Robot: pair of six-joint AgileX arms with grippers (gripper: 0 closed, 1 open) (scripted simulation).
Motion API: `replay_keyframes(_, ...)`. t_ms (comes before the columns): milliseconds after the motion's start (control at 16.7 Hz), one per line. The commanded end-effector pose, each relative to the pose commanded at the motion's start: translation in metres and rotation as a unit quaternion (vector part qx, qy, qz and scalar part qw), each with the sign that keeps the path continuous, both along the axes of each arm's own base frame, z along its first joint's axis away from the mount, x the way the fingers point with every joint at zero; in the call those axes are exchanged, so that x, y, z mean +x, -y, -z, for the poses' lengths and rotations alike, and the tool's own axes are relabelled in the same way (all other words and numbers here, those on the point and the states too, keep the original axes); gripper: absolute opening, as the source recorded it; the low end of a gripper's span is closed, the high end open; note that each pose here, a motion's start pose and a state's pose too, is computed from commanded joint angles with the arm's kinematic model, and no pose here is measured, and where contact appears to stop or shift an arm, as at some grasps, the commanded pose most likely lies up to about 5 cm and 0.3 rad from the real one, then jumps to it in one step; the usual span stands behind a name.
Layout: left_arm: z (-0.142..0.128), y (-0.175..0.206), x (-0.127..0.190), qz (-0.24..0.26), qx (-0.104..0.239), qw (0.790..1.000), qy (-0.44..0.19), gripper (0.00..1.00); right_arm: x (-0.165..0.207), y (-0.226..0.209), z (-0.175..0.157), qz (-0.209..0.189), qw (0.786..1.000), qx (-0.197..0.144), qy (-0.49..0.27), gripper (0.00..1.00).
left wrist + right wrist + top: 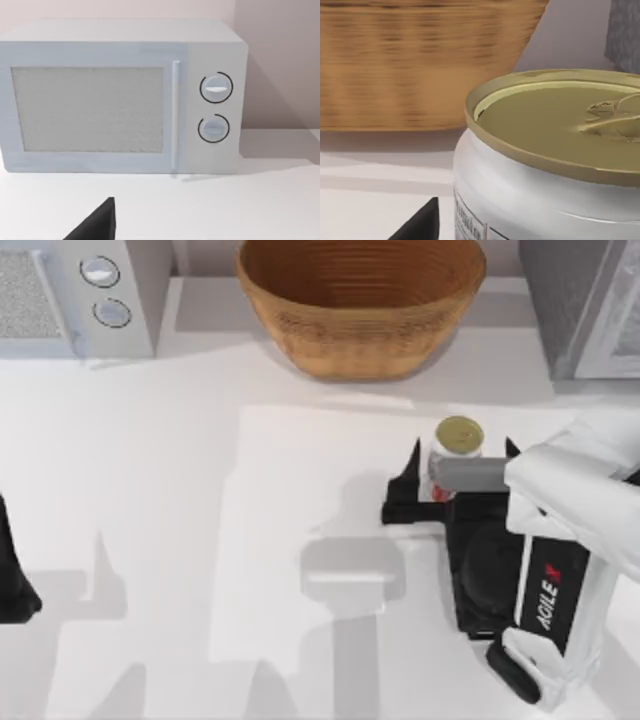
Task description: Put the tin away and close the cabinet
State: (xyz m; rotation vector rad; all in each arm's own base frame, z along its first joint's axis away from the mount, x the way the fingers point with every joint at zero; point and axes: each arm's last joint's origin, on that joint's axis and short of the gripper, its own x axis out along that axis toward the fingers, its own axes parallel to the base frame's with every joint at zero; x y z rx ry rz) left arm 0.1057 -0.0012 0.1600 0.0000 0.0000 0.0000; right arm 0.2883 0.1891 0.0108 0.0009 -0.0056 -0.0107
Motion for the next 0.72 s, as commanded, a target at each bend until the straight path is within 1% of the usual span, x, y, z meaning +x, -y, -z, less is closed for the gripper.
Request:
replay_keyframes(60, 0.0, 0.0, 0.0, 0.0, 0.0, 1.0, 0.0, 1.0, 0.0, 0.0, 0.0, 0.0, 1.0, 0.0, 0.0, 1.0)
replay_keyframes(720, 0.0, 0.0, 0.0, 0.0, 0.0, 1.0, 0.0, 1.0, 0.0, 0.0, 0.0, 0.0, 1.0, 0.0, 0.0, 0.17)
